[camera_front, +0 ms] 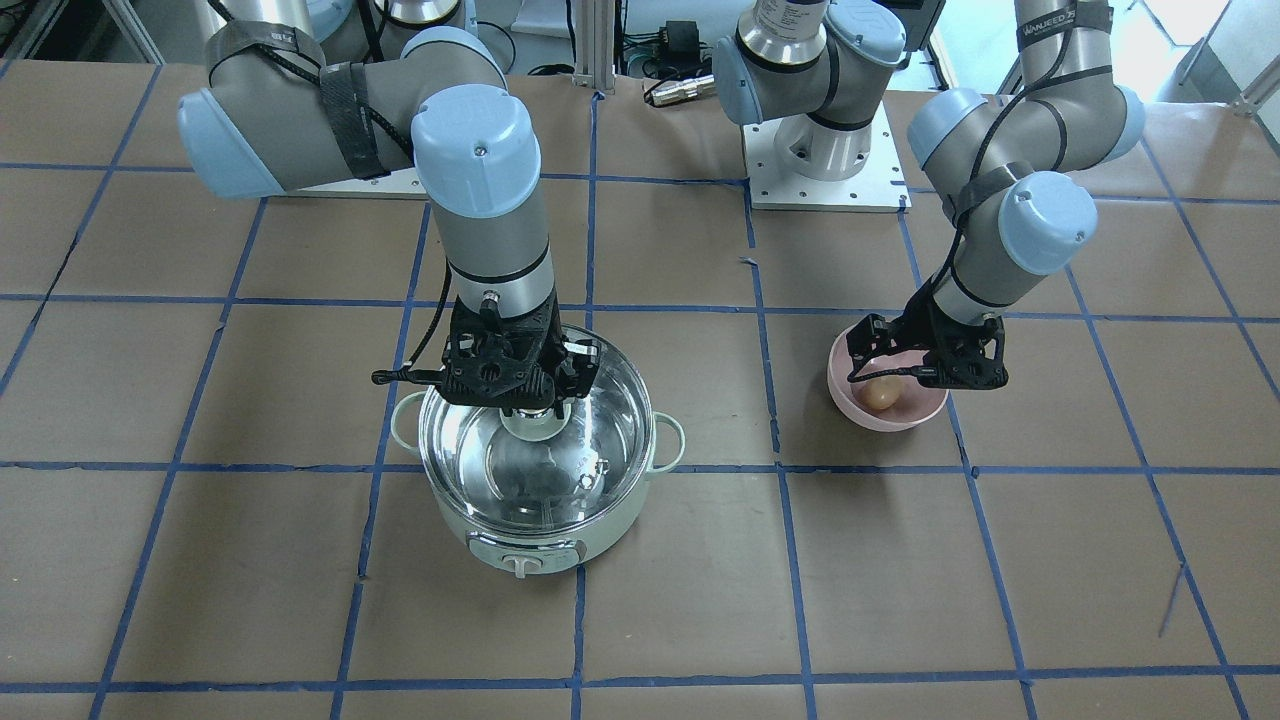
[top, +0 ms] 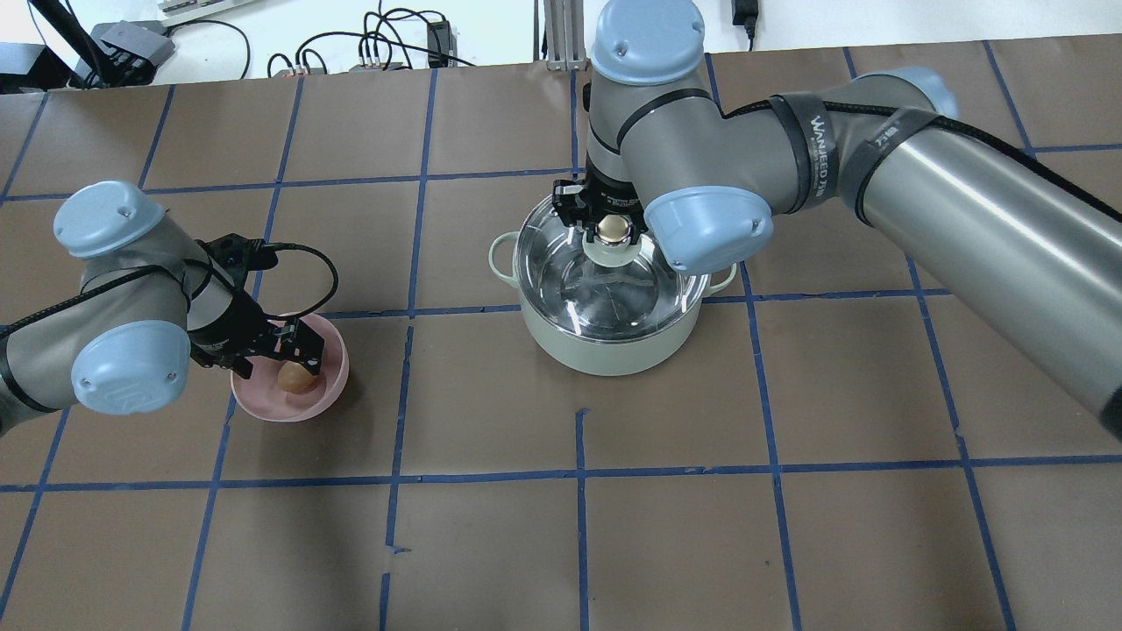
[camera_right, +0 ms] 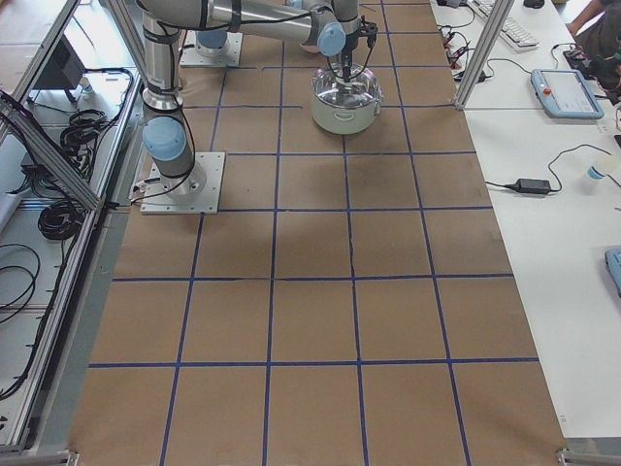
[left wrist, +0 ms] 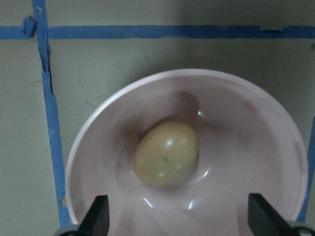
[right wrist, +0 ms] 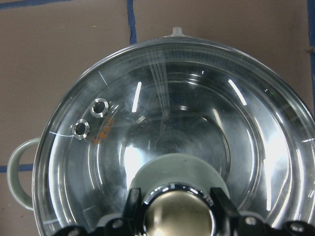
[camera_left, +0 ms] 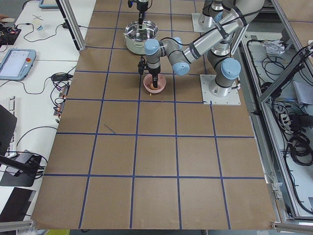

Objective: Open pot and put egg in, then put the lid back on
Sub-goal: 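Lift the glass lid off the pot with the right gripper and move it aside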

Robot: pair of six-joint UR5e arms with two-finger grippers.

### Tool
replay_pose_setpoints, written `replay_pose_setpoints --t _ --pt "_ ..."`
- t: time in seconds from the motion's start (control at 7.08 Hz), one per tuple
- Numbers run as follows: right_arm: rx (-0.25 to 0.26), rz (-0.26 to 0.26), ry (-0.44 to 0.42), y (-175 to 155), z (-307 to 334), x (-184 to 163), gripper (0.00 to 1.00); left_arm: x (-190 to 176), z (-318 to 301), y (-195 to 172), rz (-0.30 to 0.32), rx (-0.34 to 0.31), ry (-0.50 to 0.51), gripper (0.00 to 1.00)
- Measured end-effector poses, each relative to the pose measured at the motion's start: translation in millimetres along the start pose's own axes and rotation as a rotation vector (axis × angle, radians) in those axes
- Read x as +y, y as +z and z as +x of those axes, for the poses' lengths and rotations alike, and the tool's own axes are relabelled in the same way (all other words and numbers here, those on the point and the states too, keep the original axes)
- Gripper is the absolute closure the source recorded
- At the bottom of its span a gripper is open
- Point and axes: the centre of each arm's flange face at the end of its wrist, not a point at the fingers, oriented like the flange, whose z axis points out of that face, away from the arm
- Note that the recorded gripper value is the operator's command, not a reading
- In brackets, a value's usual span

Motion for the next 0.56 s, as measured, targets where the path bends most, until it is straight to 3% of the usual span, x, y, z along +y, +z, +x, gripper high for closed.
replay_pose_setpoints --t 0.56 --pt "0.008 0.026 0.004 -60 15 -24 0.58 -2 -2 9 -0.032 -0.001 0.003 0.0"
